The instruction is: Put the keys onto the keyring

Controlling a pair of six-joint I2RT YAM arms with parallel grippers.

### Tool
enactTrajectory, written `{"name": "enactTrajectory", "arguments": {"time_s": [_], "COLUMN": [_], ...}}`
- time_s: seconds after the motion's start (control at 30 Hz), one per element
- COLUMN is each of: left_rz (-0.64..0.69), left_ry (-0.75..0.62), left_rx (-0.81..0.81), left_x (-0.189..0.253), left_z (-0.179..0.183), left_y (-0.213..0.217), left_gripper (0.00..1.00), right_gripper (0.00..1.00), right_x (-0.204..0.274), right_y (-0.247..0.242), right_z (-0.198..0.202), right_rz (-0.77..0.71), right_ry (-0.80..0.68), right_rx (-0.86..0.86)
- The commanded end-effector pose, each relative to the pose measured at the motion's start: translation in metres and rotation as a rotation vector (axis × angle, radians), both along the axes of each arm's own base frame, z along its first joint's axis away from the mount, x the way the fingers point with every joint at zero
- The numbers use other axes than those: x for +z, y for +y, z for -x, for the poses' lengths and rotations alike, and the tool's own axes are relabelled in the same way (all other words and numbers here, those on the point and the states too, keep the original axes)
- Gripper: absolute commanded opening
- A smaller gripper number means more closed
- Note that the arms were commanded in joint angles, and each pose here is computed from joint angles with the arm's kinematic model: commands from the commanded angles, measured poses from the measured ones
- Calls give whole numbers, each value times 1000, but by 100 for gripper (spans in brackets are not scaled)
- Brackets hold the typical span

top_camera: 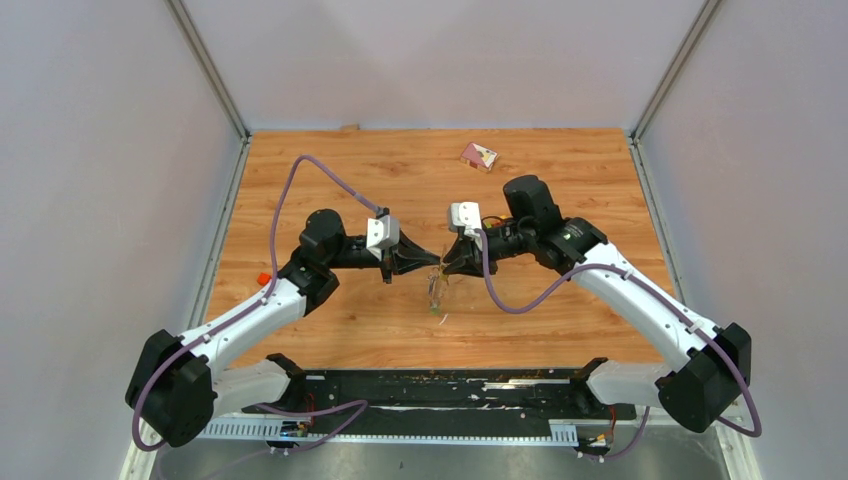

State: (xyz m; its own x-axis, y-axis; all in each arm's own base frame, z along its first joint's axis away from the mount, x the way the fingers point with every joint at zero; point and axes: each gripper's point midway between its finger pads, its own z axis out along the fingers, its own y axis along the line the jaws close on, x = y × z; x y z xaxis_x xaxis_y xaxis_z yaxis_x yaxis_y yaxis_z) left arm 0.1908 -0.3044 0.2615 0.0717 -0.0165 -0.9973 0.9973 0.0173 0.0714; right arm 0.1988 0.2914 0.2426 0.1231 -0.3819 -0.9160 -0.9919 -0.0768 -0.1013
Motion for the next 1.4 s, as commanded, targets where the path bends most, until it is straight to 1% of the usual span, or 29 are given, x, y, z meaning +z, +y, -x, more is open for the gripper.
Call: {"name": "enactTrajectory", "arguments": {"time_s": [0.0,0.3,0.43,0.57,0.67,0.73,0.83,0.9,0.97,1.07,1.17,1.27,1.37], "left_rz": [20,17,11,-14,-67,-112,-168,-186,-189,-185,-174,-168,-157], "left_ry": [-58,-59,-60,-80,-115,-166,-206,-226,-232,-233,-236,-241,-234], "left_rx": [5,6,6,7,6,16,39,45,46,36,32,32,32], "left_x": [8,7,4,-1,-9,-11,-13,-12,-13,-13,-12,-11,-9], "left_z": [-2,-3,-2,-3,-4,-9,-16,-21,-23,-24,-25,-26,-27], "left_y": [0,0,1,2,5,7,10,10,9,6,3,2,-1], "left_gripper": [0,0,0,0,0,6,22,31,38,42,44,43,41], "right_gripper": [22,11,1,0,0,0,0,0,0,0,0,0,0], "right_x": [32,32,33,34,31,28,19,14,12,10,8,7,6], "right_y": [4,6,6,2,-1,-4,-5,-7,-6,-6,-4,-2,0], "right_z": [1,-6,-10,-16,-22,-25,-28,-30,-32,-33,-33,-32,-31], "right_rz": [-80,-84,-84,-64,-23,14,87,131,153,181,198,205,206], "right_ry": [-64,-54,-57,-90,-109,-111,-114,-113,-111,-105,-100,-95,-89], "right_rx": [24,-7,-32,-63,-87,-102,-125,-139,-151,-160,-160,-154,-148]}}
